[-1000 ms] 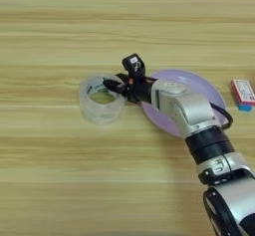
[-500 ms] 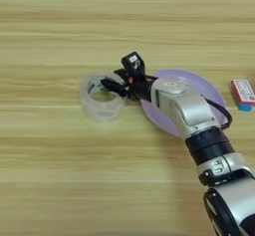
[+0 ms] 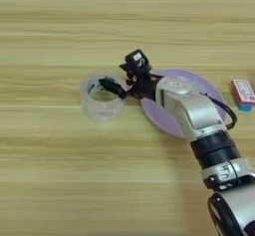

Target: Move the objects on the table

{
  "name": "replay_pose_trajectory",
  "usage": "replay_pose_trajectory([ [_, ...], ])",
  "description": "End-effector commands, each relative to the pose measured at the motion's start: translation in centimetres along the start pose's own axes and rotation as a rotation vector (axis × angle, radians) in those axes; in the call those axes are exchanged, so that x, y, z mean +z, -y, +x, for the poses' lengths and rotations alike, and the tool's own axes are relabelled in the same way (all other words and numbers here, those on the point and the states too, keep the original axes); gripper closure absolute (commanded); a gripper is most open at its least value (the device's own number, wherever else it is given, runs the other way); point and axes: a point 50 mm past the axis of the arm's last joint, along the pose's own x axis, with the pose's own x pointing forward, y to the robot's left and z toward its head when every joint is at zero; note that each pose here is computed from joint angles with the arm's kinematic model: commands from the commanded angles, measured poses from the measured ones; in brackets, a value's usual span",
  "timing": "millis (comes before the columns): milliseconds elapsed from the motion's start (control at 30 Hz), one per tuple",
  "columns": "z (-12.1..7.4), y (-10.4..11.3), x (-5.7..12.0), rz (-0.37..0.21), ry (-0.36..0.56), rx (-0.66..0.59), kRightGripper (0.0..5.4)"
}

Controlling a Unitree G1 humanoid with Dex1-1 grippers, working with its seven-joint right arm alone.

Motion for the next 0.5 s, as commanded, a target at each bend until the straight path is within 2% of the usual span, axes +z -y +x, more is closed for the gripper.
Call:
replay_pose_trajectory([
  [33, -0.7, 0.2, 4.4, -0.109, 0.162, -0.024, 0.33],
  [167, -0.9, 0.3, 4.9, -0.124, 0.185, -0.045, 0.03],
  [333, -1.4, 0.9, 5.8, -0.149, 0.238, -0.095, 0.03],
  [500, -3.1, 1.6, 6.7, -0.176, 0.336, -0.198, 0.03],
])
